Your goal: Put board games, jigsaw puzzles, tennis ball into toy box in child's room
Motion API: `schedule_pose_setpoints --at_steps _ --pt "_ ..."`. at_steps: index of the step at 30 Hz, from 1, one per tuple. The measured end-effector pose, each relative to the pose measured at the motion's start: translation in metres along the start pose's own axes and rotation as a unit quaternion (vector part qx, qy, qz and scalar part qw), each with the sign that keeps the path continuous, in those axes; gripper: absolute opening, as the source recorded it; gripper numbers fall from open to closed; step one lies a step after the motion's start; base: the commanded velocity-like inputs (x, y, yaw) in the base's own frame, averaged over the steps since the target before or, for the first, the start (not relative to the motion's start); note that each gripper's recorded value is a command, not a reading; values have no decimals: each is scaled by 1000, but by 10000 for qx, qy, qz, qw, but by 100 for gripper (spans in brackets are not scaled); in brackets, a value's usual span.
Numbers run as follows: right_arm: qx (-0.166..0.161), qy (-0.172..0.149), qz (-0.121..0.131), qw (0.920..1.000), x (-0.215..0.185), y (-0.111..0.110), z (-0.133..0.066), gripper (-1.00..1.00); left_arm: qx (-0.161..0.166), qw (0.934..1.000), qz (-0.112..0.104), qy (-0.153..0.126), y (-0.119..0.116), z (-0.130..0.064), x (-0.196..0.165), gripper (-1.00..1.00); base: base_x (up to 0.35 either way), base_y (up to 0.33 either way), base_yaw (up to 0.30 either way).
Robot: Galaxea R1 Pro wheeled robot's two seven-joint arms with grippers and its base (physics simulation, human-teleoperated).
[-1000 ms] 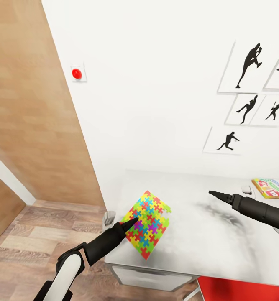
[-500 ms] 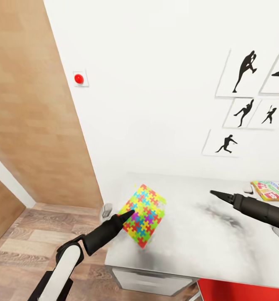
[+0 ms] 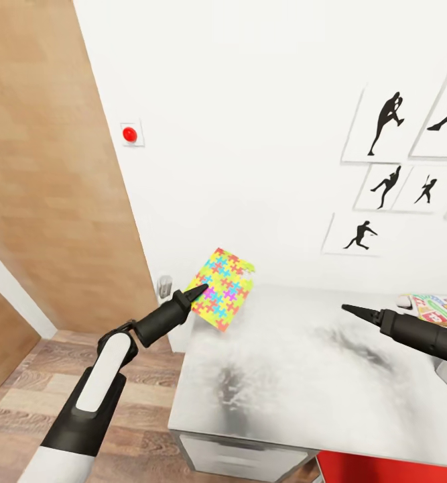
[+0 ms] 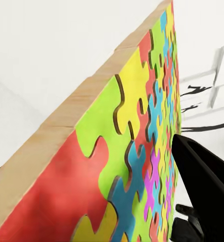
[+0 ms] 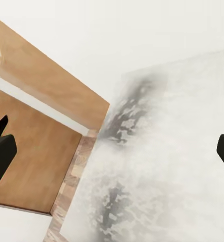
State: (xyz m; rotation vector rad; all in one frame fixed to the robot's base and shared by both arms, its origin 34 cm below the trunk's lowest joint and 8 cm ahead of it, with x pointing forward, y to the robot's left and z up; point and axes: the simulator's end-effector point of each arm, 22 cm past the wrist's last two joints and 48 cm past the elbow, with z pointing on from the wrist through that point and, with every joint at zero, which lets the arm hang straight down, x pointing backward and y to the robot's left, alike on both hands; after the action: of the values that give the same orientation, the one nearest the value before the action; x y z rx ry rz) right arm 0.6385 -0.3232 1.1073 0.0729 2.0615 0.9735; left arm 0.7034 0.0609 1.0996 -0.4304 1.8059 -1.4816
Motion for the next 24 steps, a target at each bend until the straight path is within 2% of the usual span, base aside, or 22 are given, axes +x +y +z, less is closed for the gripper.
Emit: schedule_pose_setpoints --at_steps 6,24 --pt "-19 -36 -34 10000 -3 4 -3 100 125 9999 46 -12 -14 0 -6 -100 0 0 0" --pt "-73 -137 -123 9998 -11 15 -11 100 219 9995 183 -128 -31 -14 -6 -100 0 0 0"
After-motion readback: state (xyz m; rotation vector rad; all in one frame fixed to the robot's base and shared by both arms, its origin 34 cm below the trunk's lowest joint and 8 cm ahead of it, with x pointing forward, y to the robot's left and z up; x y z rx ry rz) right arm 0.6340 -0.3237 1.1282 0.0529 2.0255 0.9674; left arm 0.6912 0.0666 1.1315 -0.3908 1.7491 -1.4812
